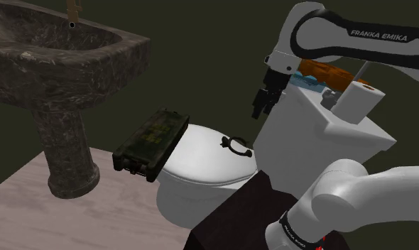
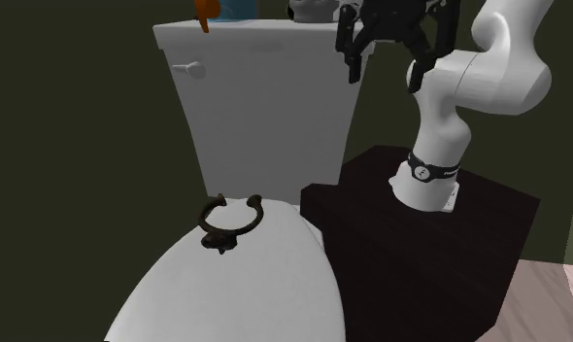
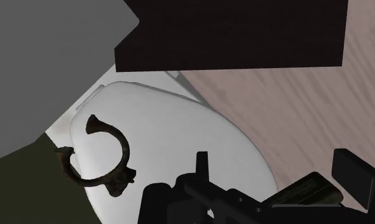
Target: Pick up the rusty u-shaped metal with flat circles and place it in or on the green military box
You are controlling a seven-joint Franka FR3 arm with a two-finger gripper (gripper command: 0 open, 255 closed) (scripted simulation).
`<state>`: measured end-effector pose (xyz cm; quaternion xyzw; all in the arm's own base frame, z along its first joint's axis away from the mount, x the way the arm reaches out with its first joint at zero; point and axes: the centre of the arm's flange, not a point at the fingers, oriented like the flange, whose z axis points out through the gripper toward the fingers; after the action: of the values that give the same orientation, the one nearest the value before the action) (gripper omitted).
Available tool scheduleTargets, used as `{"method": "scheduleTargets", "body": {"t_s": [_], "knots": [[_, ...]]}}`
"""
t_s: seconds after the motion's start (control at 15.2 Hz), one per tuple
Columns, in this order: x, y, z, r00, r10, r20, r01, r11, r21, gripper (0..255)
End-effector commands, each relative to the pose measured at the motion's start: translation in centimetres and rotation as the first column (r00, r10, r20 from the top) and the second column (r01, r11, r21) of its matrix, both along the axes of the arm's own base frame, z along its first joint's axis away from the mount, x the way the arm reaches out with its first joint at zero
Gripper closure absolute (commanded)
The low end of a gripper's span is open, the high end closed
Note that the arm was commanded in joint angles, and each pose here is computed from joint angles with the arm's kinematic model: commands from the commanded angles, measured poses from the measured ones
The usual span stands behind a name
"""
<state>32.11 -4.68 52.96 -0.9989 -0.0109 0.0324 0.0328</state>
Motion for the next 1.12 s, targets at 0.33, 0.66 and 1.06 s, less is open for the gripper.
{"method": "scheduleTargets", "body": {"t_s": [0.33, 0.66, 1.06], "knots": [[3.5, -5.2, -7.2, 1.000, -0.016, 0.003, 0.016, 1.000, 0.017, 0], [5.9, -8.8, -12.4, 1.000, -0.027, 0.004, 0.027, 0.999, 0.029, 0], [8.7, -13.0, -18.7, 0.999, -0.041, 0.005, 0.041, 0.998, 0.043, 0]]}}
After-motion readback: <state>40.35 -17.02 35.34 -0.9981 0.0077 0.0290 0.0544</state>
